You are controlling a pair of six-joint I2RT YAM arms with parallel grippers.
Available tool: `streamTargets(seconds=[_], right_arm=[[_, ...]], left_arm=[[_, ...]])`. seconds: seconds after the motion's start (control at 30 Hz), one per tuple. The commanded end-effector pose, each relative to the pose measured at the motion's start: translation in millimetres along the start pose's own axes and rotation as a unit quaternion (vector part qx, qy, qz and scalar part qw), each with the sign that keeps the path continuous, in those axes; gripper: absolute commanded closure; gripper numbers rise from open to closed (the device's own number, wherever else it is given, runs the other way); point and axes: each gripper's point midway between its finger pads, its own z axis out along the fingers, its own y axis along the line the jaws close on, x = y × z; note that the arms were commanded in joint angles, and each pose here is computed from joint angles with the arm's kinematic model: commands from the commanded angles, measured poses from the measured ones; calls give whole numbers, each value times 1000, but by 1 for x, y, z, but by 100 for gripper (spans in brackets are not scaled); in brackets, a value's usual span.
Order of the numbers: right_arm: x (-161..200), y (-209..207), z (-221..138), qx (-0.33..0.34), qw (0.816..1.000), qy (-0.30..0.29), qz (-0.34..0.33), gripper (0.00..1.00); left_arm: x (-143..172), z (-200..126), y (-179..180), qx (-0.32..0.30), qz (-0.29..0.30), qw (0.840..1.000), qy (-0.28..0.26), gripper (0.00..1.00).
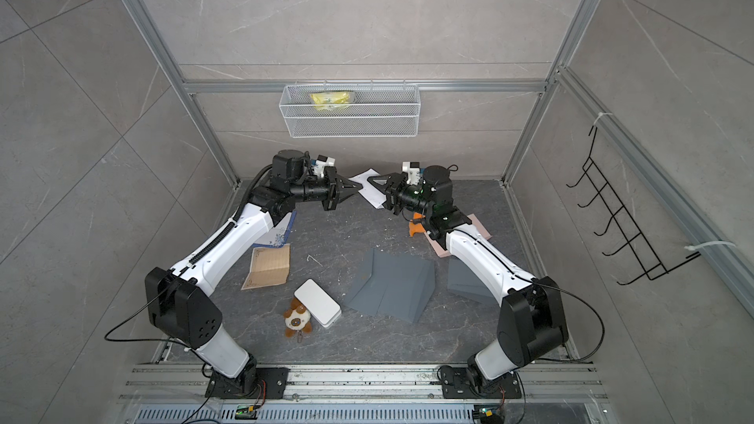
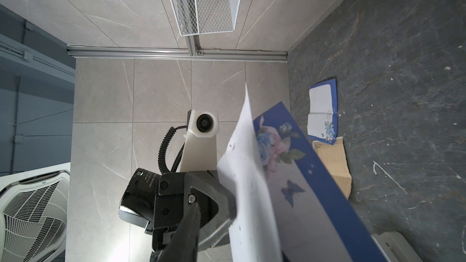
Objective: Take the letter paper out of the envelope
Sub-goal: Unfold the letter paper.
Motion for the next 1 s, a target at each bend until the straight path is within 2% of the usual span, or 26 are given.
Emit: streamTargets(seconds=[0.0, 0.1, 0.2, 0.27, 0.3, 0.4, 0.5, 0.53, 0.6, 0.67, 0.7, 0.77, 0.87, 0.97], right_arm=[[-2, 9, 5, -11, 1000, -4, -9, 72], [-2, 7, 5, -5, 1000, -6, -11, 82], [-1, 2, 2, 19, 999, -9, -26, 99], [-1, 0, -2, 39, 998, -12, -46, 100], [0, 0, -5, 50, 997, -12, -63, 100], [0, -3, -16, 102, 984, -14, -146, 100], [-2, -3, -29, 160, 952, -10, -262, 100], [-3, -2, -33, 178, 936, -11, -304, 100], [0, 1, -40, 217, 888, -11, -405, 100], [6, 3, -42, 245, 820, -12, -517, 100], [10, 6, -42, 249, 794, -16, -554, 100], [21, 8, -39, 250, 717, -29, -650, 100], [32, 9, -38, 231, 616, -55, -751, 100], [47, 21, -37, 193, 544, -76, -813, 100]], left_arm=[[3, -6, -26, 30, 20, 999, -3, 100], [4, -6, -26, 30, 20, 999, -3, 100], [4, -7, -26, 28, 20, 999, -5, 100], [3, -9, -28, 25, 21, 999, -9, 100], [3, -11, -29, 22, 24, 999, -12, 95], [0, -20, -30, 5, 24, 999, -32, 65], [-9, -38, -22, -16, -3, 998, -66, 44], [-12, -43, -20, -21, -14, 997, -74, 40], [-15, -52, -13, -31, -42, 995, -83, 35], [-15, -56, -5, -36, -73, 993, -81, 33], [-14, -56, -2, -38, -87, 993, -77, 33], [-11, -55, 5, -36, -114, 990, -70, 30], [-7, -56, 17, -32, -148, 986, -68, 27], [-2, -60, 31, -43, -167, 983, -68, 24]])
